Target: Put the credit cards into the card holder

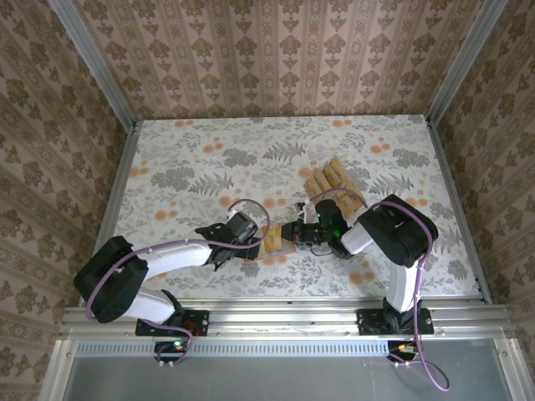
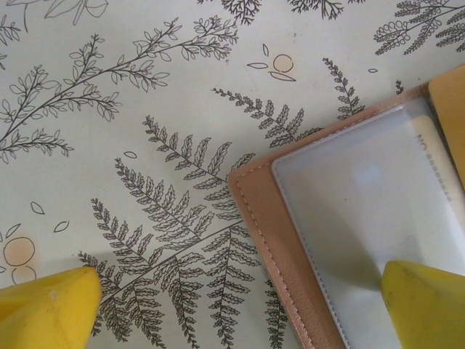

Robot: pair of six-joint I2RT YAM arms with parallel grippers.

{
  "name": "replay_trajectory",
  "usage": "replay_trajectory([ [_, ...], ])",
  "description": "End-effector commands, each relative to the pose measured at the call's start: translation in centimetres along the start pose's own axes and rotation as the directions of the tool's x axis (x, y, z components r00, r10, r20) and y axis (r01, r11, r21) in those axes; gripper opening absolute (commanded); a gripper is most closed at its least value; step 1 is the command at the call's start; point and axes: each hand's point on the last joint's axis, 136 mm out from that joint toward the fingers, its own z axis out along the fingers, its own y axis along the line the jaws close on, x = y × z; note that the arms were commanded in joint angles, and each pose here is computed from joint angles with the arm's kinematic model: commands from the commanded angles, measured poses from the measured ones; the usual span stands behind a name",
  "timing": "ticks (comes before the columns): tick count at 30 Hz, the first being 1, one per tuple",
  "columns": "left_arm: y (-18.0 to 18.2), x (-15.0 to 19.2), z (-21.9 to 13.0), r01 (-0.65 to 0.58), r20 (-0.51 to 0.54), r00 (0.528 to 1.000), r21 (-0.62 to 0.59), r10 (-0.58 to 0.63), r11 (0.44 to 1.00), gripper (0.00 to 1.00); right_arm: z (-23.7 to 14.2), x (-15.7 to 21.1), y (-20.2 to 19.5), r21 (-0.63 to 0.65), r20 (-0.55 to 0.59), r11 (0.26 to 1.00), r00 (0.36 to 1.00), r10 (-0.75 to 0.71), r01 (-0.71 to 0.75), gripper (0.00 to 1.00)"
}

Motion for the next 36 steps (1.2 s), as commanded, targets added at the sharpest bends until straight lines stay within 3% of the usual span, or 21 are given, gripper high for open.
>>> replay_trajectory([
  [1, 0.8, 1.3, -0.1, -0.012, -0.031, 0.999, -0.035, 0.011, 0.999, 1.0, -0.5, 0.1, -0.9, 0.003, -0.003, 1.0, 1.0, 0.01, -0.01, 0.0],
  [10, 0.8, 1.4, 0.0, -0.012, -0.031, 0.999, -0.036, 0.011, 0.999, 1.0, -0.6, -0.3, -0.7, -0.019, -0.003, 1.0, 1.0, 0.017, -0.017, 0.0],
  [24, 0.7, 1.4, 0.0, -0.013, -0.033, 0.999, -0.036, 0.012, 0.999, 1.0, -1.3, -1.7, 2.6, -0.114, 0.034, 0.993, 0.999, -0.001, 0.005, 0.0],
  [36, 0.7, 1.4, 0.0, -0.013, -0.033, 0.999, -0.036, 0.012, 0.999, 1.0, -0.3, -1.2, 1.0, -0.096, 0.009, 0.995, 1.0, 0.018, -0.017, 0.0],
])
